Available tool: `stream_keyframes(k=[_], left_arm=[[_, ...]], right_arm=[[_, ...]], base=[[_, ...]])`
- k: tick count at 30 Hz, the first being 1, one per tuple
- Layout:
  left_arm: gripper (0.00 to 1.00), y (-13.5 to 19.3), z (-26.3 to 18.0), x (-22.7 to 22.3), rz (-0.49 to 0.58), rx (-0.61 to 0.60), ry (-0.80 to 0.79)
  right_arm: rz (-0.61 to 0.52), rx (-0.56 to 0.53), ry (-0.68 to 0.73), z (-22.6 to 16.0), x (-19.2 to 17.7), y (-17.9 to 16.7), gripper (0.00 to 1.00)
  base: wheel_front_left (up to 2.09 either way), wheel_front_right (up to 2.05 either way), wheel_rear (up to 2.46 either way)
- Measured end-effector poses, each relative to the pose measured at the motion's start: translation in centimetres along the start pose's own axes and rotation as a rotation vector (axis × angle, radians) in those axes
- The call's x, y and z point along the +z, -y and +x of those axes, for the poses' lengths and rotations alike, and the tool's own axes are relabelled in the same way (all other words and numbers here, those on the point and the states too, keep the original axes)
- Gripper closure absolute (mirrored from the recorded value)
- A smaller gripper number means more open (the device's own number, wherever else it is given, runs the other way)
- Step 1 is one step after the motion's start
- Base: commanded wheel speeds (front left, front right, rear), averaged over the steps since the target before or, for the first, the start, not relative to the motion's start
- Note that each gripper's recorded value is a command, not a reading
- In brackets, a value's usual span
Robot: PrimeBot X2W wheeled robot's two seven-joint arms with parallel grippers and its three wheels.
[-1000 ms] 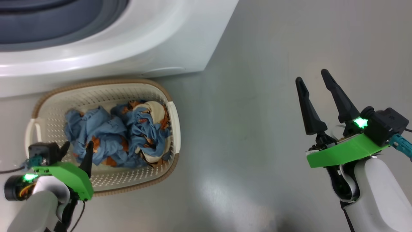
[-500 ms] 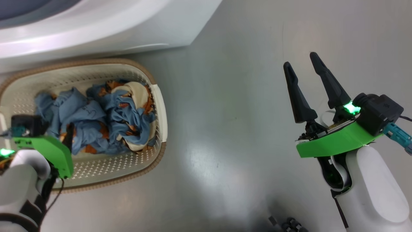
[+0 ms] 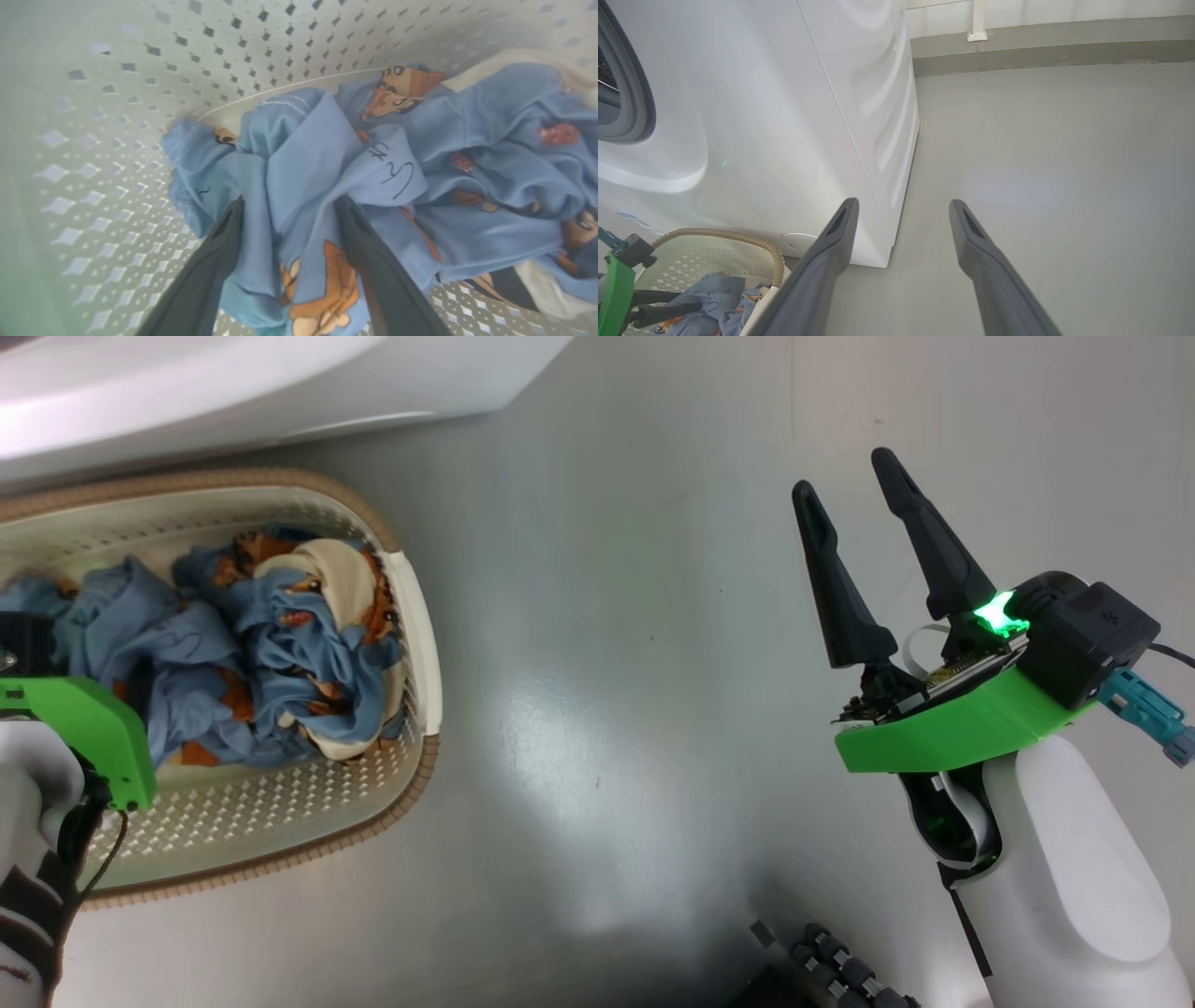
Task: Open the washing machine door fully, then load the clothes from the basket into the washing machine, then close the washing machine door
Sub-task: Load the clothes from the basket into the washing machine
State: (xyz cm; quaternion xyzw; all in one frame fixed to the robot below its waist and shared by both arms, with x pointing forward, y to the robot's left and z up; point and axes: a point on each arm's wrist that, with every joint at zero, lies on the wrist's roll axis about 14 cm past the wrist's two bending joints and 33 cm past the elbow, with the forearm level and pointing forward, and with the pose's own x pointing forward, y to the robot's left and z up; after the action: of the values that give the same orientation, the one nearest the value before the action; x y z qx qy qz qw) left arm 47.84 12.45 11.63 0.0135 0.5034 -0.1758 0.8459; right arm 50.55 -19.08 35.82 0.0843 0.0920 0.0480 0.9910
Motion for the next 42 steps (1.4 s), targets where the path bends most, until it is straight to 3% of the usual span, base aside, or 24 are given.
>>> stream_keyframes(k=[10, 11, 12, 13, 14, 15, 28, 42], left_arm=[[0.0, 0.6, 1.1, -1.4, -0.054, -0.019, -0.077], [0.04, 0.6, 1.0, -1.3, -0.051, -0.02, -0.075], [0.53, 0.6, 1.0, -1.2, -0.054, -0.022, -0.071], [0.63, 0.7, 1.0, -1.1, -0.058, -0.024, -0.068], [0.95, 0.8, 0.9, -0.9, -0.06, -0.027, -0.065], [1.0, 0.9, 0.8, -0.7, -0.06, -0.029, -0.057], [1.0, 1.9, -2.0, 3.0, -0.128, -0.033, 0.113], [1.0, 2.5, -8.8, 6.4, -0.187, -0.027, 0.313]], right_arm=[[0.001, -0.009, -0.017, 0.0, -0.8, 0.2, 0.0], [0.003, -0.008, -0.016, 0.0, -0.8, 0.2, 0.0], [0.003, -0.007, -0.014, 0.0, -0.7, 0.1, 0.0], [0.003, -0.006, -0.011, 0.1, -0.6, 0.1, 0.0], [0.003, -0.004, -0.008, 0.1, -0.5, 0.0, 0.0], [0.003, -0.002, -0.004, 0.2, -0.3, 0.0, 0.0], [-0.001, 0.025, 0.061, 0.3, 2.7, -1.0, 0.0], [-0.004, 0.018, 0.104, -3.1, 6.0, -1.3, 0.0]], base=[[0.0, 0.0, 0.0], [0.0, 0.0, 0.0], [0.0, 0.0, 0.0], [0.0, 0.0, 0.0], [0.0, 0.0, 0.0], [0.0, 0.0, 0.0], [0.0, 0.0, 0.0], [0.0, 0.0, 0.0]])
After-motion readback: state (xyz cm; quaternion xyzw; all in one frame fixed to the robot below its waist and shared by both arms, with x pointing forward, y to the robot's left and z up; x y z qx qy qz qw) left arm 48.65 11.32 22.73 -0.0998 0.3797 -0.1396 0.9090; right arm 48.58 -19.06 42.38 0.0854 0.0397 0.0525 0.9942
